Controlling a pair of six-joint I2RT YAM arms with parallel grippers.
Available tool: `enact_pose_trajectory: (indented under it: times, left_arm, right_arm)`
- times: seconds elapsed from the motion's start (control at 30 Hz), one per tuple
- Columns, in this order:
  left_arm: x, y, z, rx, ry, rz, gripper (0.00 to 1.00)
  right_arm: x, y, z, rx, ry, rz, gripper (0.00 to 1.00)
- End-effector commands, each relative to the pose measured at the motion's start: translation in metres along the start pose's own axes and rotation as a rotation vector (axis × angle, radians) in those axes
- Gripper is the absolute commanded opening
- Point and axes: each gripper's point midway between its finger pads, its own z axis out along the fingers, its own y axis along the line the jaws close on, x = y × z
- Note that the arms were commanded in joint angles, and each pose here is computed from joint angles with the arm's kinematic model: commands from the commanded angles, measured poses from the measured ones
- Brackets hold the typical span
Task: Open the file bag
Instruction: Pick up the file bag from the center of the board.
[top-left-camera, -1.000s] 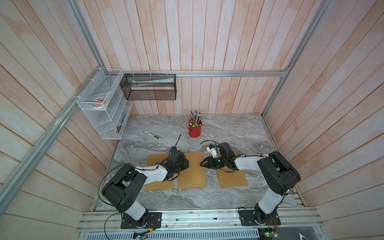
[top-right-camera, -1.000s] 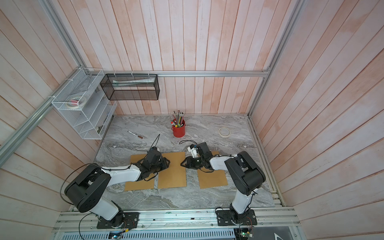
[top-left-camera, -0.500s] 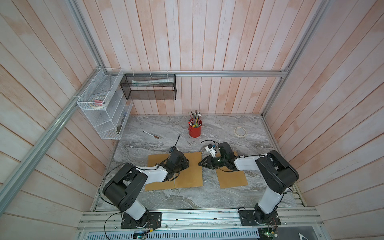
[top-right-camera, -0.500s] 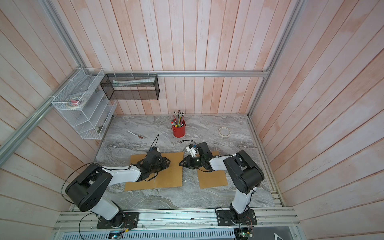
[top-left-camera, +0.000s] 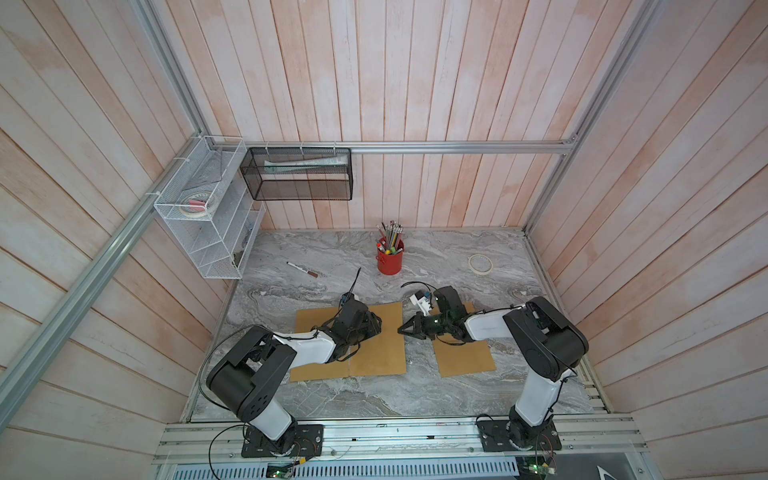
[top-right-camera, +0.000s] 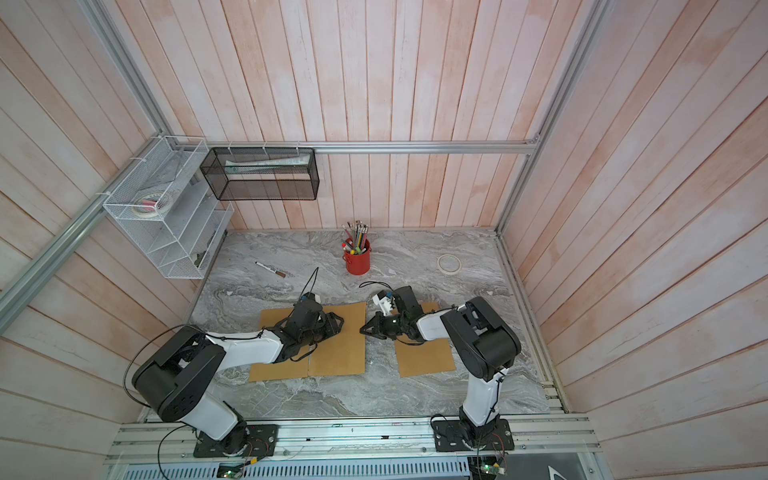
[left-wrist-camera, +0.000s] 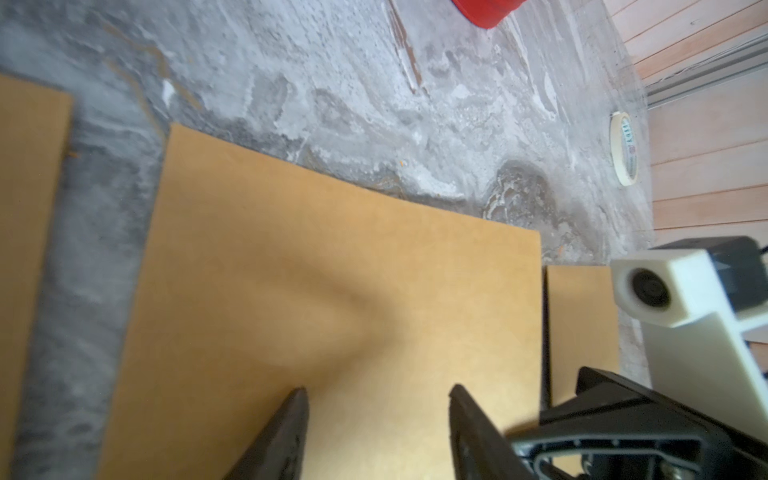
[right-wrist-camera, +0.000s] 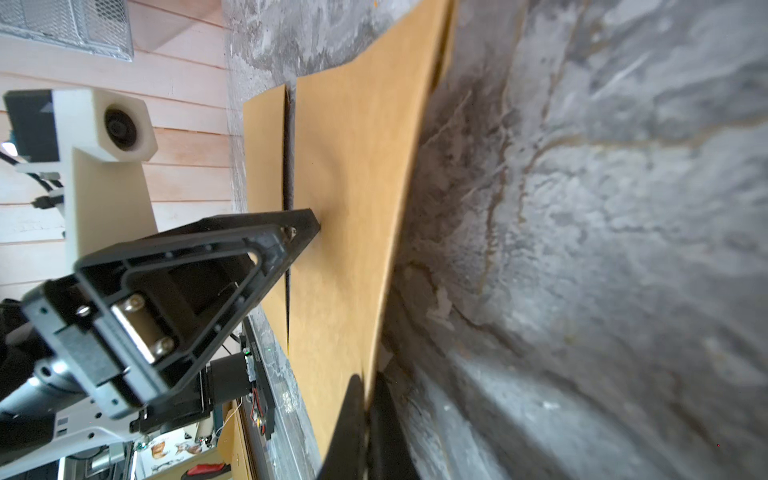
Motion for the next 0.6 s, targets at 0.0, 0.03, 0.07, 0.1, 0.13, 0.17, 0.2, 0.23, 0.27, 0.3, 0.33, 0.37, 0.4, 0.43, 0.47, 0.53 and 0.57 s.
enact_pose_trajectory:
  times: [0.0,0.03,0.07,0.1,0.13,0.17,0.2,0.23,0.27,0.3,0.33,0.37,0.4,0.43,0.47,0.53,0.57]
  left_arm:
    - [0.016,0.017,-0.003,-0.102,0.090,0.016,0.68]
    - [0.010,0.012,-0.005,-0.096,0.077,0.025,0.71]
    - [0.003,0.004,-0.008,-0.085,0.061,0.035,0.74]
    - [-0.004,-0.004,-0.010,-0.074,0.047,0.045,0.77]
    - [-0.009,-0.010,-0.013,-0.068,0.035,0.056,0.79]
    - [-0.016,-0.017,-0.015,-0.060,0.024,0.068,0.81]
    - [-0.021,-0.023,-0.018,-0.054,0.014,0.080,0.83]
    - [-0.027,-0.029,-0.020,-0.050,0.003,0.093,0.84]
    - [-0.032,-0.034,-0.022,-0.048,-0.004,0.105,0.85]
    - [-0.037,-0.040,-0.024,-0.045,-0.012,0.119,0.86]
    - [-0.042,-0.044,-0.026,-0.046,-0.019,0.133,0.86]
    - [-0.045,-0.048,-0.028,-0.050,-0.023,0.147,0.87]
    - [-0.049,-0.051,-0.029,-0.053,-0.029,0.158,0.87]
    - [-0.052,-0.055,-0.030,-0.052,-0.035,0.169,0.87]
    - [-0.056,-0.058,-0.032,-0.051,-0.039,0.177,0.87]
    - [-0.062,-0.066,-0.035,-0.046,-0.051,0.192,0.87]
    - [-0.064,-0.070,-0.037,-0.042,-0.055,0.201,0.87]
  right_arm:
    - [-0.013,0.018,-0.006,0.003,-0.040,-0.095,0.00]
    - [-0.014,0.020,-0.007,0.011,-0.047,-0.105,0.00]
    - [-0.015,0.020,-0.009,0.020,-0.054,-0.113,0.00]
    - [-0.016,0.021,-0.011,0.028,-0.060,-0.121,0.00]
    - [-0.018,0.022,-0.013,0.039,-0.068,-0.127,0.00]
    - [-0.019,0.022,-0.014,0.048,-0.070,-0.135,0.00]
    - [-0.020,0.024,-0.016,0.058,-0.076,-0.144,0.00]
    - [-0.021,0.024,-0.018,0.070,-0.082,-0.153,0.00]
    - [-0.023,0.025,-0.020,0.081,-0.087,-0.159,0.00]
    - [-0.024,0.026,-0.022,0.095,-0.092,-0.169,0.00]
    - [-0.026,0.027,-0.024,0.108,-0.100,-0.179,0.00]
    - [-0.029,0.029,-0.027,0.121,-0.108,-0.192,0.00]
    - [-0.030,0.031,-0.029,0.132,-0.113,-0.201,0.00]
    - [-0.032,0.033,-0.032,0.144,-0.122,-0.212,0.00]
    - [-0.034,0.034,-0.035,0.156,-0.128,-0.222,0.00]
    - [-0.036,0.038,-0.039,0.180,-0.138,-0.242,0.00]
    - [-0.038,0.039,-0.041,0.194,-0.144,-0.251,0.00]
